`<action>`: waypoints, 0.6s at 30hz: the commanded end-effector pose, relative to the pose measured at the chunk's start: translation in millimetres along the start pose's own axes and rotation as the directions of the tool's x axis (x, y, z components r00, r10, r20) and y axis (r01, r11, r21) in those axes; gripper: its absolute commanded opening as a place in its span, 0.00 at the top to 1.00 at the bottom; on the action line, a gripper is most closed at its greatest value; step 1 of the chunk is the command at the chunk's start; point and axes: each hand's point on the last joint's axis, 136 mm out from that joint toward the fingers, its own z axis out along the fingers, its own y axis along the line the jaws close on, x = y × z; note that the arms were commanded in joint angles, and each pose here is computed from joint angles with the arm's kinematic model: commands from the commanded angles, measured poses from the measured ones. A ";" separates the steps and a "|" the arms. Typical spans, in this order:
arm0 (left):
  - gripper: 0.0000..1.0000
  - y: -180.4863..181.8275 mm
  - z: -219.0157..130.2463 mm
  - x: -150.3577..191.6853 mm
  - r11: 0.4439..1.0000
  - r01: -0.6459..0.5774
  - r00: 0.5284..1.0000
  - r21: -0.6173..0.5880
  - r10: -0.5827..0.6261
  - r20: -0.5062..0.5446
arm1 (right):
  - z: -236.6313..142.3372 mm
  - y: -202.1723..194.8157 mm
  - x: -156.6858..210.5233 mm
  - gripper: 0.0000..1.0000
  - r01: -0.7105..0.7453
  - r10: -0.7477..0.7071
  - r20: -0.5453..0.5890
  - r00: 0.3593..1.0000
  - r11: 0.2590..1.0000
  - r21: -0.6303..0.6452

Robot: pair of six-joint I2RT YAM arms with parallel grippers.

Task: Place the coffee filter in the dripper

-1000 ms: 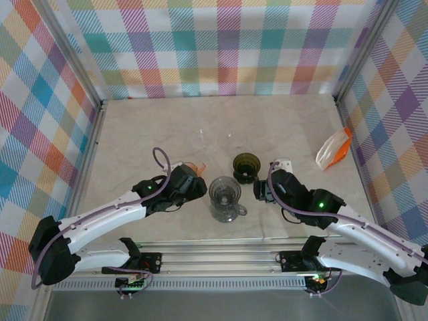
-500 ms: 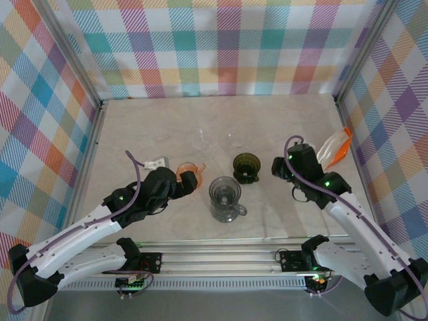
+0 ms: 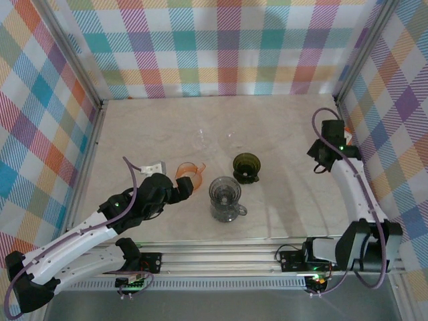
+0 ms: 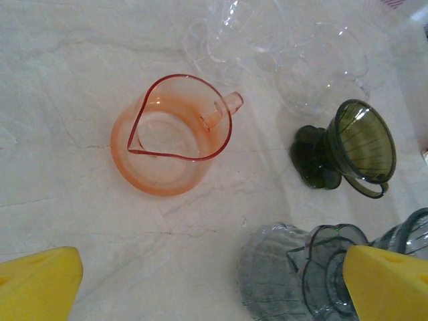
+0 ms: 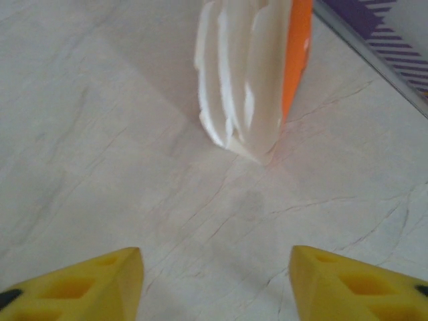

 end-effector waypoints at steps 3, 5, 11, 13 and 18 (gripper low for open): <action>0.00 2.7 8.0 1.7 1.000 -0.024 1.000 -0.006 0.024 0.014 | 16.0 -24.3 -21.6 0.46 -0.019 0.019 0.001 1.000 0.998 0.064; 0.00 2.2 11.4 4.3 1.000 -0.027 1.000 -0.005 0.027 0.007 | 24.2 -33.7 -26.1 0.47 -0.035 0.035 -0.001 0.999 0.996 0.083; 0.00 0.7 22.2 10.5 0.999 -0.041 0.999 -0.011 0.041 -0.013 | 42.2 -37.3 -42.7 0.49 0.000 -0.001 0.009 1.000 0.999 0.047; 0.00 -0.8 25.6 11.1 0.999 -0.051 0.999 -0.013 0.051 -0.016 | 49.7 -36.7 -45.8 0.50 0.028 -0.028 0.000 1.000 0.998 0.048; 0.00 -3.6 33.4 12.5 0.997 -0.070 0.997 -0.027 0.069 -0.030 | 64.5 -37.0 -49.3 0.52 0.057 -0.057 -0.003 0.998 0.997 0.045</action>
